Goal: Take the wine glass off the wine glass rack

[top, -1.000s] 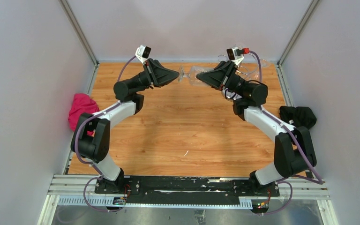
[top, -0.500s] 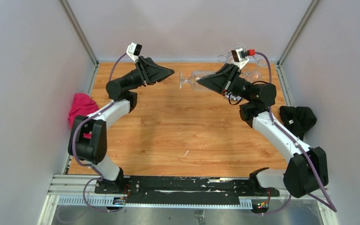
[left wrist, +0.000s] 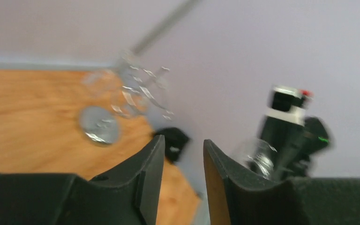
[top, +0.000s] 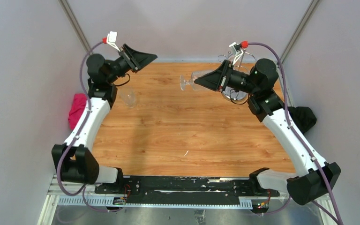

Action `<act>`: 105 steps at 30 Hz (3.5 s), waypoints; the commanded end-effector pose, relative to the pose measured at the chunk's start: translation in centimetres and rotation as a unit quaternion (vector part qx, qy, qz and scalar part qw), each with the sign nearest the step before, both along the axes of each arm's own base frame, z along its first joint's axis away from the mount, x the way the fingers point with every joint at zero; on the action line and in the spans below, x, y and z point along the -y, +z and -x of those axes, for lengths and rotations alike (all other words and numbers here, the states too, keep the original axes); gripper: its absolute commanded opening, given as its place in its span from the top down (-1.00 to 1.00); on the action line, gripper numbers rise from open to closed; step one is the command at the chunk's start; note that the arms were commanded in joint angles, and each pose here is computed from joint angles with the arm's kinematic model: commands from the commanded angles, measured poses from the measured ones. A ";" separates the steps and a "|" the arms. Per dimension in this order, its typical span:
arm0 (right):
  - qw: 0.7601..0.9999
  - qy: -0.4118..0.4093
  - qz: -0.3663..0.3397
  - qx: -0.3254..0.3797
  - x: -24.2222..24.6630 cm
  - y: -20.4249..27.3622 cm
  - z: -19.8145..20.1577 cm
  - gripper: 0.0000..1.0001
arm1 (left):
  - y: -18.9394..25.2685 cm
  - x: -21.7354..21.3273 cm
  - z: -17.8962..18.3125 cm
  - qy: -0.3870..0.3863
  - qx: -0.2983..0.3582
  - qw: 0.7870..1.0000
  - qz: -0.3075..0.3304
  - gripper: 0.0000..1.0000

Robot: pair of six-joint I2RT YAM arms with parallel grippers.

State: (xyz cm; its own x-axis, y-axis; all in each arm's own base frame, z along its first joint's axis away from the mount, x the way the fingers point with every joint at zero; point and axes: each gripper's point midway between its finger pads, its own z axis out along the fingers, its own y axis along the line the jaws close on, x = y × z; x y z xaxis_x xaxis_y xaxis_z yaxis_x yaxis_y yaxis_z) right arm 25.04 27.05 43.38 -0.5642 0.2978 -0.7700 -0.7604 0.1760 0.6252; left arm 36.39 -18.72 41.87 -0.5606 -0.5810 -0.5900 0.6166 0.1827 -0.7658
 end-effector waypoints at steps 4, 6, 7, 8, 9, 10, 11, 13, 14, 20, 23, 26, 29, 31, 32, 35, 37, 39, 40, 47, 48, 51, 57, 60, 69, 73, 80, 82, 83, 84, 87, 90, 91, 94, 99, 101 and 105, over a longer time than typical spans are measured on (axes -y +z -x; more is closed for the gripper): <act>0.993 -0.023 0.117 -0.002 -1.3 -3.0 -1.6 1.00 | -6.9 -9.7 -0.8 0.273 -0.112 0.893 -0.340 0.08; 0.989 -0.019 0.148 -0.018 -2.2 -4.5 -2.2 1.00 | -7.2 -11.1 0.0 0.301 -0.119 0.876 -0.357 0.04; 0.987 -0.017 0.160 -0.020 -2.6 -5.1 -2.4 1.00 | -7.3 -11.4 0.4 0.307 -0.121 0.873 -0.360 0.01; 0.985 -0.015 0.170 -0.025 -3.1 -5.7 -2.8 1.00 | -7.3 -11.6 0.7 0.312 -0.120 0.871 -0.360 -0.02; 0.983 -0.012 0.183 -0.028 -3.7 -6.3 -2.9 1.00 | -7.3 -11.8 1.1 0.317 -0.120 0.869 -0.361 -0.04; 0.980 -0.011 0.196 -0.031 -4.2 -7.0 -3.3 1.00 | -7.2 -11.9 1.4 0.321 -0.119 0.867 -0.361 -0.11; 0.977 -0.009 0.212 -0.034 -4.8 -7.6 -3.5 1.00 | -7.0 -12.1 1.6 0.324 -0.118 0.866 -0.363 -0.25; 0.969 -0.004 0.245 -0.038 -6.0 -9.1 -4.0 1.00 | -6.7 -12.8 2.0 0.339 -0.117 0.857 -0.370 -0.32; 0.963 0.004 0.267 -0.044 -7.0 -10.5 -4.4 1.00 | -6.5 -13.2 2.1 0.347 -0.117 0.852 -0.375 -0.35; 0.941 0.020 0.337 -0.034 -11.1 -13.9 -5.5 1.00 | -6.8 -13.8 2.4 0.356 -0.120 0.842 -0.387 -0.40; 0.927 0.017 0.373 -0.029 -12.5 -15.9 -6.2 1.00 | -7.0 -13.9 2.5 0.356 -0.120 0.842 -0.388 -0.40; 0.913 0.017 0.407 -0.027 -13.7 -17.9 -6.9 1.00 | -6.8 -14.2 2.6 0.364 -0.117 0.837 -0.390 -0.41; 0.902 0.017 0.430 -0.018 -14.8 -19.5 -7.4 1.00 | -6.7 -14.6 2.8 0.372 -0.113 0.833 -0.393 -0.41; 0.892 0.009 0.452 -0.008 -15.3 -20.6 -7.9 1.00 | -6.5 -14.8 2.9 0.377 -0.110 0.831 -0.395 -0.42; 0.886 0.008 0.463 -0.001 -15.6 -21.3 -8.1 1.00 | -6.5 -14.8 3.0 0.377 -0.108 0.831 -0.395 -0.42; 0.868 0.008 0.496 0.015 -16.3 -23.0 -8.0 1.00 | -6.5 -15.2 3.1 0.387 -0.105 0.824 -0.399 -0.42; 0.855 0.010 0.517 0.032 -17.0 -24.1 -7.5 1.00 | -6.6 -15.6 3.2 0.394 -0.104 0.819 -0.404 -0.42; 0.844 0.006 0.533 0.056 -17.5 -24.5 -7.2 1.00 | -6.7 -15.8 3.3 0.397 -0.105 0.816 -0.406 -0.44; 0.839 0.011 0.539 0.066 -18.0 -24.8 -6.6 1.00 | -6.8 -15.8 3.2 0.397 -0.105 0.816 -0.406 -0.44; 0.808 -0.018 0.584 0.079 -17.7 -27.4 -7.9 1.00 | -7.0 -15.5 3.1 0.393 -0.102 0.821 -0.402 -0.45; 0.803 -0.024 0.590 0.079 -17.5 -27.8 -8.2 1.00 | -7.1 -15.4 3.1 0.393 -0.102 0.821 -0.401 -0.46; 0.791 -0.022 0.604 0.089 -17.3 -28.9 -8.8 1.00 | -7.2 -15.4 3.1 0.393 -0.100 0.822 -0.400 -0.46; 0.803 -0.006 0.590 0.083 -18.5 -30.1 -8.6 1.00 | -7.6 -15.5 2.9 0.393 -0.104 0.820 -0.403 -0.46; 0.806 0.000 0.587 0.081 -18.8 -30.5 -8.7 1.00 | -7.8 -15.5 2.9 0.392 -0.106 0.820 -0.404 -0.46; 0.808 -0.003 0.586 0.061 -18.1 -31.5 -9.6 1.00 | -7.9 -15.7 2.9 0.395 -0.107 0.817 -0.407 -0.47; 0.805 -0.003 0.591 0.057 -17.9 -32.1 -9.8 1.00 | -8.0 -15.6 2.8 0.393 -0.108 0.818 -0.406 -0.48; 0.808 0.013 0.588 0.019 -17.6 -33.9 -9.2 1.00 | -7.7 -15.5 2.8 0.392 -0.105 0.821 -0.402 -0.49; 0.807 0.014 0.590 0.018 -17.5 -34.2 -9.2 1.00 | -7.7 -15.4 2.8 0.391 -0.104 0.822 -0.401 -0.50; 0.806 0.013 0.591 0.017 -17.5 -34.3 -9.3 1.00 | -7.7 -15.4 2.8 0.390 -0.104 0.822 -0.400 -0.50; 0.806 0.013 0.591 0.016 -17.5 -34.4 -9.3 1.00 | -7.7 -15.3 2.8 0.389 -0.105 0.823 -0.400 -0.51; 0.805 0.015 0.593 0.012 -17.4 -34.7 -9.1 1.00 | -7.8 -15.2 2.7 0.387 -0.105 0.824 -0.401 -0.51; 0.803 0.019 0.596 0.007 -17.3 -35.3 -9.0 1.00 | -7.8 -15.2 2.7 0.385 -0.106 0.825 -0.400 -0.51; 0.803 0.019 0.596 0.006 -17.2 -35.3 -9.0 1.00 | -7.8 -15.1 2.7 0.385 -0.105 0.825 -0.400 -0.51; 0.803 0.020 0.596 0.004 -17.2 -35.5 -8.9 1.00 | -7.9 -15.2 2.6 0.385 -0.106 0.825 -0.400 -0.52; 0.803 0.021 0.596 0.001 -17.2 -35.5 -8.8 1.00 | -8.0 -15.2 2.5 0.384 -0.108 0.824 -0.402 -0.54; 0.802 0.018 0.596 0.000 -17.1 -35.5 -8.8 1.00 | -8.1 -15.2 2.5 0.384 -0.109 0.824 -0.402 -0.55; 0.801 0.015 0.598 0.000 -16.9 -35.2 -8.8 0.84 | -8.2 -15.1 2.4 0.383 -0.110 0.825 -0.402 -0.56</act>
State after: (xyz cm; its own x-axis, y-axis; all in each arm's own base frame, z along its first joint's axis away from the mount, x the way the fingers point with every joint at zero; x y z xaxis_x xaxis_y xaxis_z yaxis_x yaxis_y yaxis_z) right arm 33.54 44.38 8.89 -0.5355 -0.6757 -0.5066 -0.7908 0.6117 0.0200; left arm 33.56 -3.64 33.54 -0.3683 -0.2862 -0.8846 -0.0588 0.9567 -0.2851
